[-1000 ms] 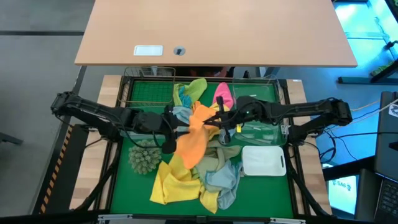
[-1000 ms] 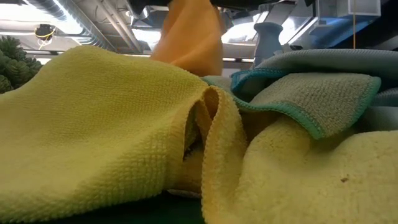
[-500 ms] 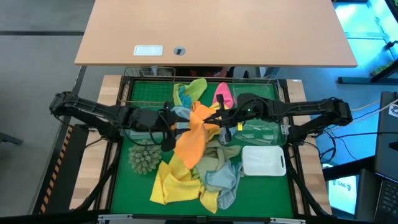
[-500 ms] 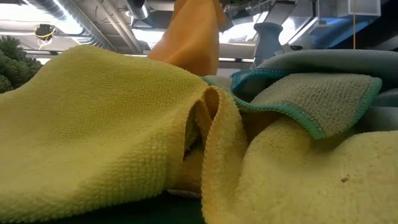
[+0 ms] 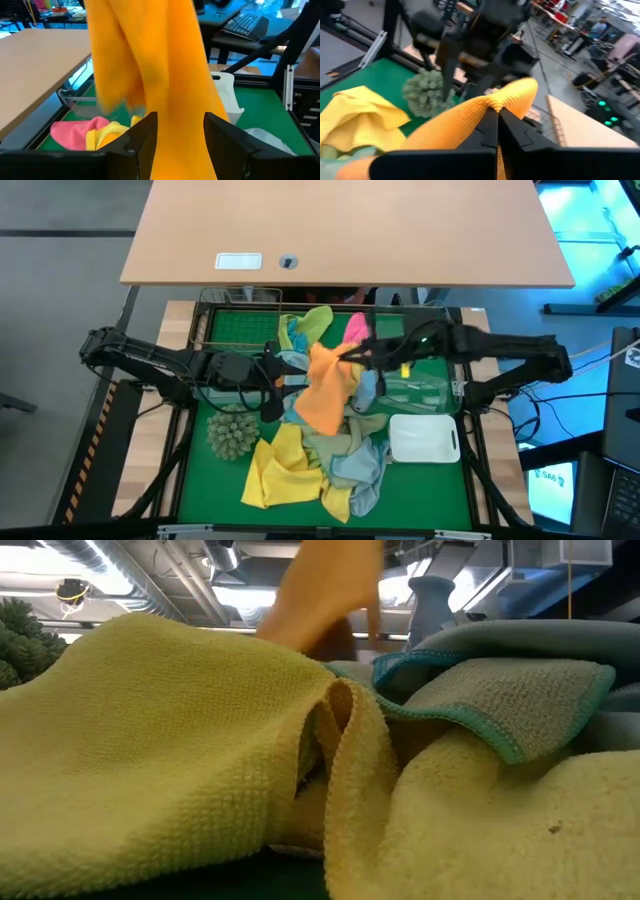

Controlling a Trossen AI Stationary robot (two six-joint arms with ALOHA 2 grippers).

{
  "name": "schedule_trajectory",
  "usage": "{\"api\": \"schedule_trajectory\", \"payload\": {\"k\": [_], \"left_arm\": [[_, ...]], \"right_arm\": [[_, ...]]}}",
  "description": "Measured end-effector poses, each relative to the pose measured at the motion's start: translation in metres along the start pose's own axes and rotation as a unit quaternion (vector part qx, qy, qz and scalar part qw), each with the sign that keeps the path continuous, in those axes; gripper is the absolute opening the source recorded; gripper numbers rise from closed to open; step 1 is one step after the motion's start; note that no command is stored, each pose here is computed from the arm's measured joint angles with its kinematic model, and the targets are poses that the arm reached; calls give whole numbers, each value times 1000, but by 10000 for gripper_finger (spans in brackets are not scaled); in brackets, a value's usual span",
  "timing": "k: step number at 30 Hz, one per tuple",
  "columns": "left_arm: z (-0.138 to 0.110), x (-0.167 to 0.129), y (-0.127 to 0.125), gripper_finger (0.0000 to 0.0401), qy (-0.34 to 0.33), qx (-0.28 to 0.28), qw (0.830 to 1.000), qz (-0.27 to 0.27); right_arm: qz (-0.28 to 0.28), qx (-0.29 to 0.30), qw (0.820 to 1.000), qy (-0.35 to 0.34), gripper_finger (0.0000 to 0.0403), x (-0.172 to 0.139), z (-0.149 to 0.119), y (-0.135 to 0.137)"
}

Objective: Sort microfiber towel by color & place in baskets
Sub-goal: Put the orange microfiber towel into the top right transparent bin

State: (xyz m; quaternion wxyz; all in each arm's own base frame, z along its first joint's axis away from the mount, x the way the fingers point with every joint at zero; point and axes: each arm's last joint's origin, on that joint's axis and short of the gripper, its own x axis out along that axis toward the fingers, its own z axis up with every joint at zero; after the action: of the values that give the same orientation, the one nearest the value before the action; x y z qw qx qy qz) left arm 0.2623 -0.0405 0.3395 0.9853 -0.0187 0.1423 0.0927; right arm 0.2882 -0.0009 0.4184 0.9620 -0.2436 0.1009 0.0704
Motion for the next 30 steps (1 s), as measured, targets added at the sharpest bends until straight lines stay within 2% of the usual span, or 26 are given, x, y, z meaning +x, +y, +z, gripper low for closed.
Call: {"api": "schedule_trajectory", "payload": {"k": [3,7,14,17,21,25,30], "left_arm": [[0,0,0,153,-2,0,1000,0],[0,0,0,153,-2,0,1000,0],[0,0,0,153,-2,-1,1000,0],[0,0,0,153,-2,-1,1000,0],[0,0,0,153,-2,-1,1000,0],[0,0,0,153,-2,-1,1000,0],[0,0,0,153,-2,-1,1000,0]], "right_arm": [[-35,-2,999,0,1,-19,24,-13],[-114,0,993,-3,1,-43,48,-34],[-208,14,978,17,1,-79,54,-79],[-244,24,968,51,1,-93,45,-98],[-248,26,959,136,1,-109,18,-116],[-257,71,933,242,1,-126,-17,-130],[-284,111,902,306,1,-143,-46,-143]]}}
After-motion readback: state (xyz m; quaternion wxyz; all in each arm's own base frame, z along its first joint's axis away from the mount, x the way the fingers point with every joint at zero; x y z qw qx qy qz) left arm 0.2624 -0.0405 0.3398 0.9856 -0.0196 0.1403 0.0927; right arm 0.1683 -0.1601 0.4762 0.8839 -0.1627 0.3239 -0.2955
